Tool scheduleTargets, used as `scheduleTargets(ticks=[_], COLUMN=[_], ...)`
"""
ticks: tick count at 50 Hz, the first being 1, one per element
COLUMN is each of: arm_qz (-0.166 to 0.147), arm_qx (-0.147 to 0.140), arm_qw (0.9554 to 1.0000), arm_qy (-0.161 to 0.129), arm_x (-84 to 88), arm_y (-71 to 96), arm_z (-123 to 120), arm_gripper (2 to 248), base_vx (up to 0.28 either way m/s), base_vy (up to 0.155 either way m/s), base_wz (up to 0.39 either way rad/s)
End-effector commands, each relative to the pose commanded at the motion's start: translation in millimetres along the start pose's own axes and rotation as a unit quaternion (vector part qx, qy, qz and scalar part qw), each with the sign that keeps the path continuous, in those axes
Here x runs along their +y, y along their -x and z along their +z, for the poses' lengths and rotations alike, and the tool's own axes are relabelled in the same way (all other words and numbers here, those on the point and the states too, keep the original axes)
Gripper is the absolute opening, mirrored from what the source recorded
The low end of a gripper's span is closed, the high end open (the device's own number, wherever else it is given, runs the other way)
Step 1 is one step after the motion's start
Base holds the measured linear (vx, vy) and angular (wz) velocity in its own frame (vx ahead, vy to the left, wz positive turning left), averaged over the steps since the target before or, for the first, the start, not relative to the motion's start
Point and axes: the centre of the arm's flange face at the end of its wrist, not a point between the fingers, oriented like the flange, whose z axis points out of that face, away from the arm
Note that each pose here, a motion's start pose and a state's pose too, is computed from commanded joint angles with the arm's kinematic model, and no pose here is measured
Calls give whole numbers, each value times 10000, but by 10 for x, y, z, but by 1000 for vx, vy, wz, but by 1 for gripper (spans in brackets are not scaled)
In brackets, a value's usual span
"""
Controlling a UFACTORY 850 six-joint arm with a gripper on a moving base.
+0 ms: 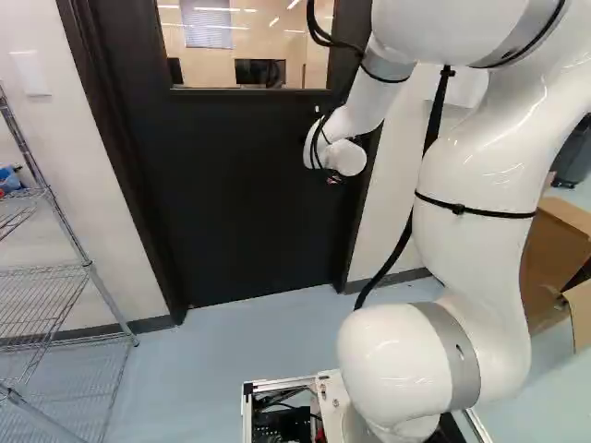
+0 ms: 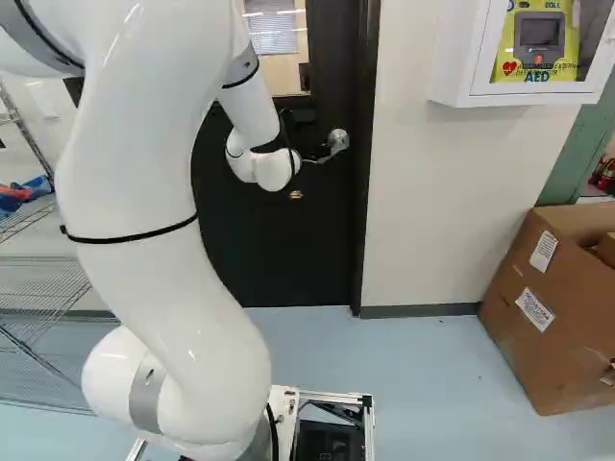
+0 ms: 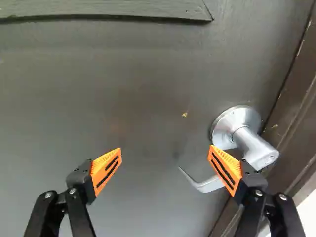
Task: Open the door and move inside
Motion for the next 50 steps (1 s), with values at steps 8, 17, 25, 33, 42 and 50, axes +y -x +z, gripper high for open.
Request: scheduleTargets(ticks=[8, 17, 25, 33, 42, 50], arm_qz=[0, 3, 10, 14, 15, 15], arm_qx=[-83, -173, -246, -314, -390, -454], arm_qw=[10000, 9998, 9997, 9995, 9992, 9989], arm_qy=[1, 22, 60, 82, 85, 83], arm_x=[1, 24, 66, 92, 97, 96], arm_y=[86, 183, 267, 352, 449, 536], arm_z=[16, 54, 115, 189, 272, 345], arm_gripper=[247, 247, 247, 247, 247, 247], base_vx=[0, 0, 0, 0, 0, 0], base_vy=[0, 0, 0, 0, 0, 0], base_wz=[0, 0, 0, 0, 0, 0])
